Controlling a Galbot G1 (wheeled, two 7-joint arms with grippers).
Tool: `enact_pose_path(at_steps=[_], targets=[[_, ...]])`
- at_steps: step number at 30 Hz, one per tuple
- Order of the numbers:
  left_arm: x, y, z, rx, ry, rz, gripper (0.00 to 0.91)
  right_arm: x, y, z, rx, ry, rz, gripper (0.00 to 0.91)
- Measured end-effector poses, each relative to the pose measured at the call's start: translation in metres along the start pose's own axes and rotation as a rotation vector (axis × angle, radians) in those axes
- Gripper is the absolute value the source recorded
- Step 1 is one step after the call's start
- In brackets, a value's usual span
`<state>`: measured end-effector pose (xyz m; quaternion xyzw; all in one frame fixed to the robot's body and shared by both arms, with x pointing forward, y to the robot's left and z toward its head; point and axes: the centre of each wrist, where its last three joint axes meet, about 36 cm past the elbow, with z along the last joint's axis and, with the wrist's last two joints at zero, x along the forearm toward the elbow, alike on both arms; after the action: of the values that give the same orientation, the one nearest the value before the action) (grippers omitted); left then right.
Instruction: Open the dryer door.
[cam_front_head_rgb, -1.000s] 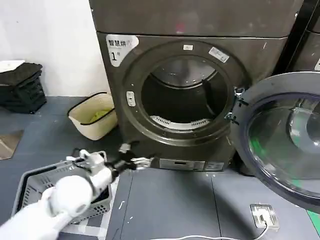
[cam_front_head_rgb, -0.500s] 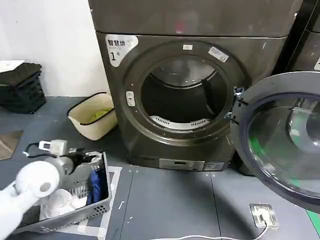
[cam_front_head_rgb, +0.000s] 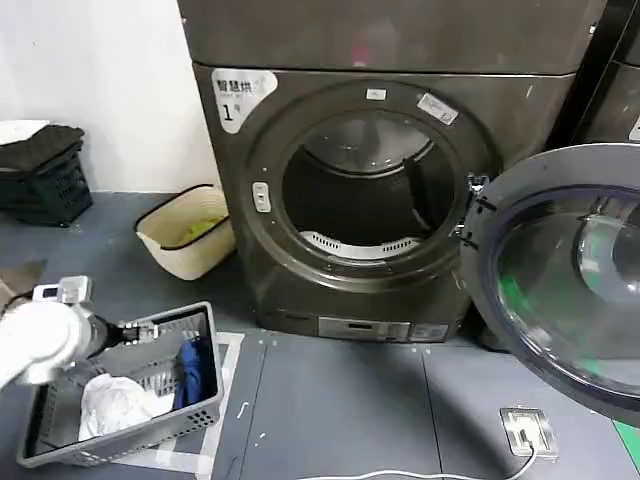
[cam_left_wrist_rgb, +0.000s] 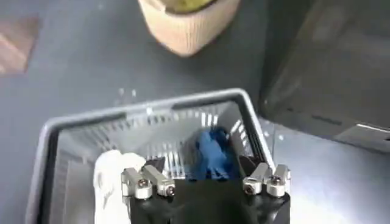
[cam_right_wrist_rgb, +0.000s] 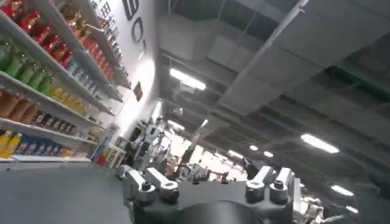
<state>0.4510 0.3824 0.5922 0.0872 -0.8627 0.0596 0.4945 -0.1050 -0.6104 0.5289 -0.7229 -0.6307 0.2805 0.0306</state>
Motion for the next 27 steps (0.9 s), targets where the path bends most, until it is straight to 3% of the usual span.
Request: enact_pose_path(at_steps=[8,27], targets=[[-0.005,0.023,-0.023,0.152,0.103,0.054,0.907,0.0,0.0,0.002,-0.006,-0.026,-0.003,0.907],[-0.023,0.057,-0.035,0.267,0.157,0.019,0.907,-0.001,0.004,0.011,-0.013,-0.018,0.002,0.907]])
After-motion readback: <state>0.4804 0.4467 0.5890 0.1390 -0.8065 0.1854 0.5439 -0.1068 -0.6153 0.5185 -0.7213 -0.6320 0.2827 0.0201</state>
